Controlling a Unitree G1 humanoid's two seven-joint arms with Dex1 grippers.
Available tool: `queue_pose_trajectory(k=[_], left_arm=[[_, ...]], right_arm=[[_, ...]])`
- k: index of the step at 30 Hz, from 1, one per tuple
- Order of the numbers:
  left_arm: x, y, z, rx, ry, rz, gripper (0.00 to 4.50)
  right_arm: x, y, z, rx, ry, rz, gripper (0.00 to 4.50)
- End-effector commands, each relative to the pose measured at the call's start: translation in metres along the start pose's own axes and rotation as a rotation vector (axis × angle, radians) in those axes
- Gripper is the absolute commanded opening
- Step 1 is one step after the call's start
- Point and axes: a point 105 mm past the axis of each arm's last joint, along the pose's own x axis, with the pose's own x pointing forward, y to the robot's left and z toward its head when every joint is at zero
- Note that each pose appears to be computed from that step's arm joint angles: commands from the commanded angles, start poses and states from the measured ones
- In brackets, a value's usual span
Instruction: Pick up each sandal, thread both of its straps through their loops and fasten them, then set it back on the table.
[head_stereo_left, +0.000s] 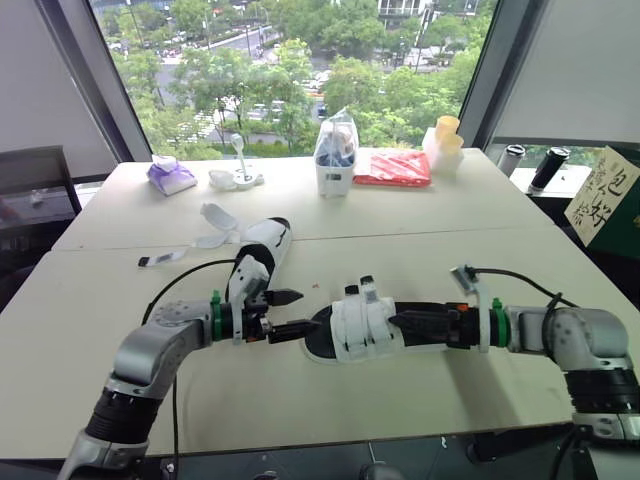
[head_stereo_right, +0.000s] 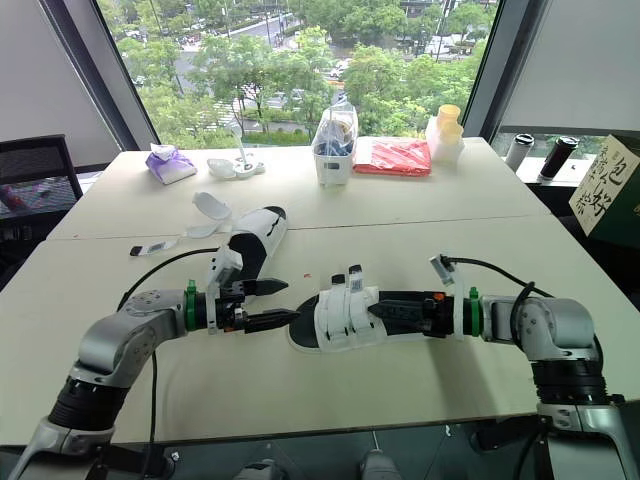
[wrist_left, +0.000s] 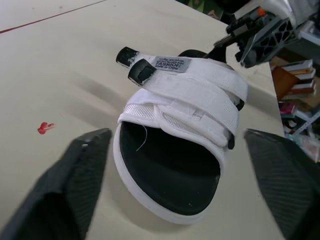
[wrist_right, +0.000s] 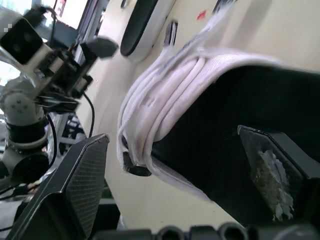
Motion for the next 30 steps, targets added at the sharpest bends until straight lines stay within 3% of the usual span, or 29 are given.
queue_pose_trajectory(k=[1, 6, 8, 9, 14, 17, 22, 26, 30], left_arm=[[-0.008, -0.001, 0.031, 0.076, -0.061, 0.016, 4.42], [-0.01, -0.003, 0.037, 0.095, -0.063, 0.034, 4.42], [-0.01, -0.004, 0.035, 0.099, -0.056, 0.041, 4.5], [-0.01, -0.004, 0.034, 0.096, -0.056, 0.049, 4.5], [-0.012, -0.004, 0.031, 0.086, -0.058, 0.071, 4.5], [-0.013, -0.006, 0.033, 0.089, -0.063, 0.072, 4.5], [-0.01, -0.001, 0.045, 0.109, -0.093, 0.084, 4.5], [-0.003, 0.001, 0.051, 0.109, -0.119, 0.077, 4.5], [0.006, 0.005, 0.053, 0.107, -0.142, 0.087, 4.5]], right_arm=[[0.016, 0.014, 0.01, 0.018, -0.013, 0.106, 4.5], [0.04, 0.024, 0.016, 0.048, -0.006, 0.19, 4.5], [0.046, 0.027, 0.018, 0.045, 0.005, 0.197, 3.97], [0.048, 0.027, 0.015, 0.04, 0.018, 0.193, 3.64], [0.047, 0.03, 0.018, 0.048, -0.026, 0.17, 1.08], [0.039, 0.032, 0.039, 0.054, -0.153, 0.141, 0.01], [-0.032, 0.002, 0.139, 0.106, -0.764, -0.15, 0.01], [-0.065, -0.033, 0.165, 0.244, -1.027, -0.408, 0.01], [-0.067, -0.069, 0.169, 0.382, -1.188, -0.627, 0.01]])
